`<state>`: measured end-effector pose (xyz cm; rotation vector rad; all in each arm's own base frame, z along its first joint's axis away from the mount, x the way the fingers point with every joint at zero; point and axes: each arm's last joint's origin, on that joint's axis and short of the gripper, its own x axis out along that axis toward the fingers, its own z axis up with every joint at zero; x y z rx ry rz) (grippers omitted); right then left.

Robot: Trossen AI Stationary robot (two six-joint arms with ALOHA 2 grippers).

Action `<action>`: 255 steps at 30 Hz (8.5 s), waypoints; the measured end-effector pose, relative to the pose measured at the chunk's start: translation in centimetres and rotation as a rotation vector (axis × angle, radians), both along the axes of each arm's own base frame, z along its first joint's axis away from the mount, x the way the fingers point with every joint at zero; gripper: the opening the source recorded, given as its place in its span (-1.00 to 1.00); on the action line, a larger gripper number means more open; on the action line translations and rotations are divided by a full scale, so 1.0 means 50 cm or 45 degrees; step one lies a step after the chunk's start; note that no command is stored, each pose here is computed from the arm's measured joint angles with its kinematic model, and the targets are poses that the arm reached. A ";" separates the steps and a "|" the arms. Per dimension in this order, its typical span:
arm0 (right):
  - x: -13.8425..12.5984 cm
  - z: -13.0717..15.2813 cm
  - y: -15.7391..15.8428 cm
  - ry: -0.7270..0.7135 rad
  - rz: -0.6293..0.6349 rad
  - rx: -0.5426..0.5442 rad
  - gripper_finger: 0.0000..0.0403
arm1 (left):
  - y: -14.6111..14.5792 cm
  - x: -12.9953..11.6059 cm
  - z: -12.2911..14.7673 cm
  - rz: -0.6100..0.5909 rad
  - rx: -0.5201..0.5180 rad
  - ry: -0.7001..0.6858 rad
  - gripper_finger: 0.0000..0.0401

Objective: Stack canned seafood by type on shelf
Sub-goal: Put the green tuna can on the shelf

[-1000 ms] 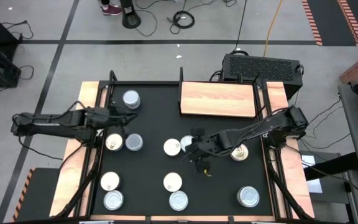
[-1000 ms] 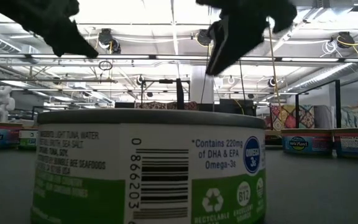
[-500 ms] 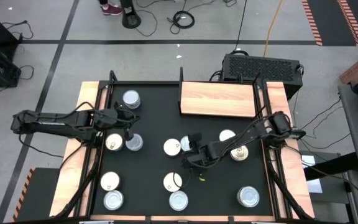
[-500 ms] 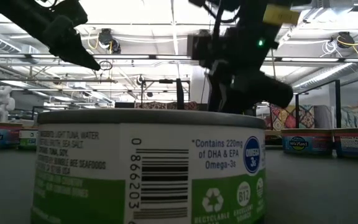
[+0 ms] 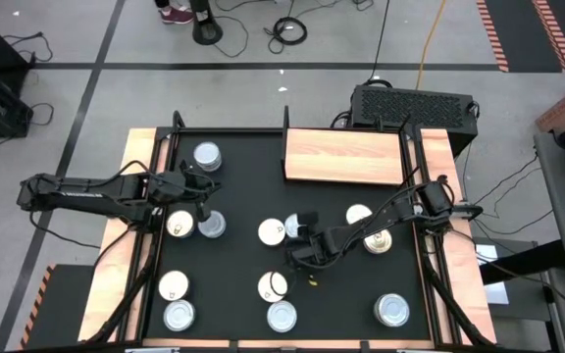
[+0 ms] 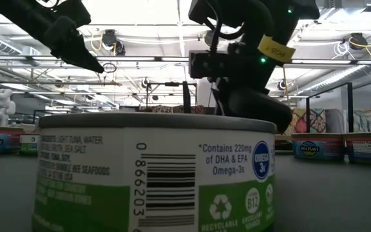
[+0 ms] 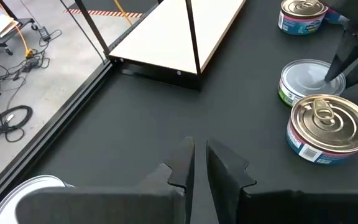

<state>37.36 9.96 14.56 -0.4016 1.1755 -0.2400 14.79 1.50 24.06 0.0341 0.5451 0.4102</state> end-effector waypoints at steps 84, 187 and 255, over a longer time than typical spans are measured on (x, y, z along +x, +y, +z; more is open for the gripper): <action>-0.136 0.060 -0.369 0.130 -0.815 -0.281 -1.00 | 0.005 0.002 0.005 0.089 0.043 -0.032 -0.77; -0.213 0.301 0.153 0.086 -1.569 1.035 -0.33 | -0.026 0.069 0.007 -0.561 -0.186 -0.185 -0.78; -0.191 0.199 0.251 0.232 -1.855 0.461 -1.00 | -0.039 0.189 -0.056 -0.520 -0.336 -0.286 -0.78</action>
